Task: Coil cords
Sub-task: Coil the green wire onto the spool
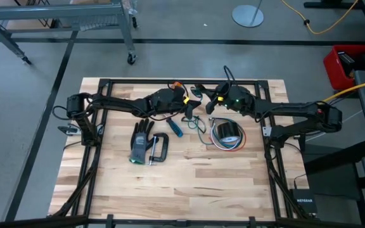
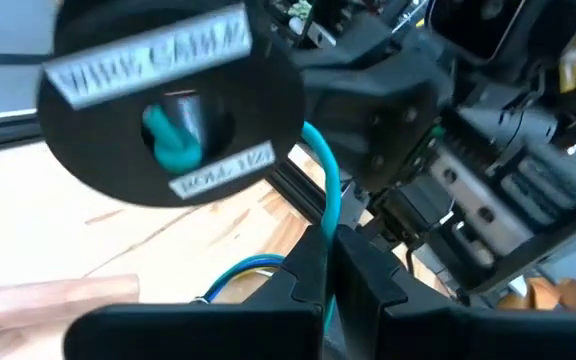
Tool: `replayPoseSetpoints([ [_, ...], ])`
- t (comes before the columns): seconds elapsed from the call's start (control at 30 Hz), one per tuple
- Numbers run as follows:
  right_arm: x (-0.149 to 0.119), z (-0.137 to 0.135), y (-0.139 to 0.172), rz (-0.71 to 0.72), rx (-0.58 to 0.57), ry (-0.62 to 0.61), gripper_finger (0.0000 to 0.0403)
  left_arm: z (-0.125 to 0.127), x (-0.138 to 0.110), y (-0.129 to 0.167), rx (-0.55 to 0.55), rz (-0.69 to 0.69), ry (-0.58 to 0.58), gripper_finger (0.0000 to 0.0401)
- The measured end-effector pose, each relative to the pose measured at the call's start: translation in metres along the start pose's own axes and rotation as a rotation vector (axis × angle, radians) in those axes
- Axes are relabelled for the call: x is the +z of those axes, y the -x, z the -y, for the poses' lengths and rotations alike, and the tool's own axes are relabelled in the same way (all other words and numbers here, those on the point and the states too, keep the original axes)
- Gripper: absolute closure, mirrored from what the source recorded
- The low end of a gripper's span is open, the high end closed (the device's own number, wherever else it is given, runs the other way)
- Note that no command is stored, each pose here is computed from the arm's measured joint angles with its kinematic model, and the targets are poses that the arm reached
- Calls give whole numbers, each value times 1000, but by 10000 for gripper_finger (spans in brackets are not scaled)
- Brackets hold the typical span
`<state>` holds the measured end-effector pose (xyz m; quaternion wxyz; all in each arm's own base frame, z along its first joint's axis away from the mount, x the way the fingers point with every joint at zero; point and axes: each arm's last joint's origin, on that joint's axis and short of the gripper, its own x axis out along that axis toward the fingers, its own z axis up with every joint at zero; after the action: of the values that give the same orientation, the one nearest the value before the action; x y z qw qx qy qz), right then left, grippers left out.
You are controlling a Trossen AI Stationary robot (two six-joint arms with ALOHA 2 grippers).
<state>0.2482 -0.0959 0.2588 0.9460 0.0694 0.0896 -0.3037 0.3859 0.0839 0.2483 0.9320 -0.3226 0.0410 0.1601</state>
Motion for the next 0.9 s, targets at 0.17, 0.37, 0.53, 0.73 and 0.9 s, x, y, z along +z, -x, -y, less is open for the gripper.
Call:
replayPoseSetpoints([
  [0.17,6,-1,0,58,23,-16,402,3,-2,0,3,1,-62,400],
  [0.37,10,-2,4,76,74,-21,402,6,-5,1,13,-2,-179,400],
  [0.53,16,0,15,74,86,-16,402,8,-8,1,25,-8,-315,400],
  [0.73,23,2,30,79,100,-15,402,11,-8,2,15,-3,-473,396],
  [0.9,28,4,37,101,106,-21,402,10,-10,2,14,-24,-539,371],
])
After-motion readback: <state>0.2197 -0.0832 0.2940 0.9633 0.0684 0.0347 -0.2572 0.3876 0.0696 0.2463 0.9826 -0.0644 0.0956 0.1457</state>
